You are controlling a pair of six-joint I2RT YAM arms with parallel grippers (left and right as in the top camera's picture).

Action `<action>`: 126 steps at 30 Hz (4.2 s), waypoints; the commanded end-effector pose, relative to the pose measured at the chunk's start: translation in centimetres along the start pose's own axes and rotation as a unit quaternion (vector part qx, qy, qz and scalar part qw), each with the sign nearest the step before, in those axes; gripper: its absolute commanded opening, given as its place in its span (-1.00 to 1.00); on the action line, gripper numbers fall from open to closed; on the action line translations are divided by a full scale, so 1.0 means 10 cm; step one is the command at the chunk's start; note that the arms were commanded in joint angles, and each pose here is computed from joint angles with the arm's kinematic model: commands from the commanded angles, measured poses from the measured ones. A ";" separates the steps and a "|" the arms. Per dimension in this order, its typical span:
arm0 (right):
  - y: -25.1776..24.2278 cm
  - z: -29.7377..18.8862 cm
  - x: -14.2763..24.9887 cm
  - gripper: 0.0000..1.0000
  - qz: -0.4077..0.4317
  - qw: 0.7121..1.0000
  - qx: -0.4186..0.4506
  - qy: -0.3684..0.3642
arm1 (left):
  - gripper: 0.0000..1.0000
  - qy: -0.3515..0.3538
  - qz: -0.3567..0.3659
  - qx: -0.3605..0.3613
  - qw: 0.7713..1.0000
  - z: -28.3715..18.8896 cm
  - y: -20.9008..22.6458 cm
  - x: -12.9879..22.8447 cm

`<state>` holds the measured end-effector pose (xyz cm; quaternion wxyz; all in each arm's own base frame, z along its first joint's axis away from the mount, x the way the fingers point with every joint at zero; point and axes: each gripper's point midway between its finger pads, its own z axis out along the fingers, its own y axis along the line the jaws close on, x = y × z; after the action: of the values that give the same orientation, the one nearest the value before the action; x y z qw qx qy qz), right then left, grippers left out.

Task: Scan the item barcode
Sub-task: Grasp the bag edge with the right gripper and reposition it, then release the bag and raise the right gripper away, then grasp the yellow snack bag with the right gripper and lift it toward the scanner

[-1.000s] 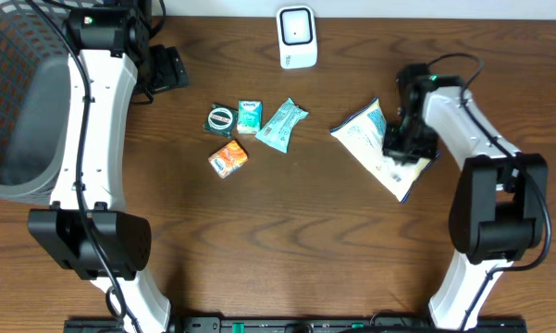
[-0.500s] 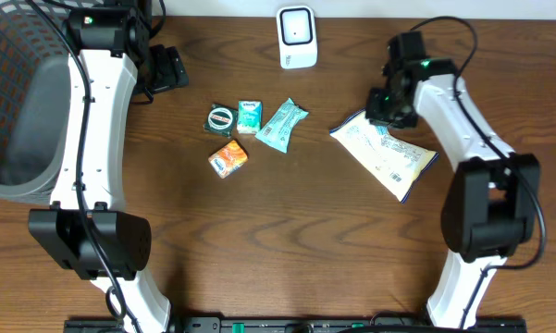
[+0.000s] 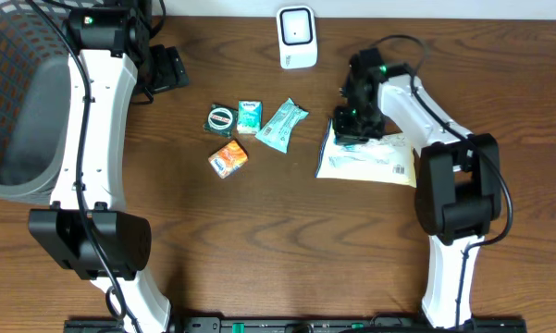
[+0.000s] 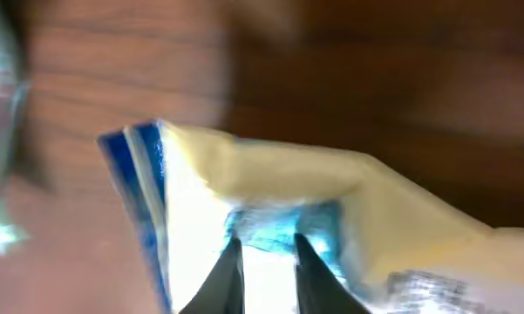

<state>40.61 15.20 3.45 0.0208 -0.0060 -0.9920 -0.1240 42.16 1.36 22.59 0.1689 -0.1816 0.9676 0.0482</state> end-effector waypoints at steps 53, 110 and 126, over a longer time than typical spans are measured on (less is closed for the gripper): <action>-0.16 0.17 0.26 -0.13 -0.033 0.998 0.004 0.048 | 0.96 0.007 0.005 -0.009 1.000 0.06 0.02 0.02; -0.07 0.44 0.14 -0.98 -0.089 0.965 -0.199 0.147 | 0.96 0.007 0.005 -0.009 1.000 0.06 0.02 0.02; 0.59 -1.48 -0.50 -0.98 -0.160 0.918 -0.351 -0.094 | 0.95 0.007 0.005 -0.009 1.000 0.06 0.02 0.02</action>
<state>45.78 17.02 10.61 -0.0167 0.1139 -0.8959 -0.4290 42.15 1.36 22.58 0.1687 -0.1816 0.9676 0.0483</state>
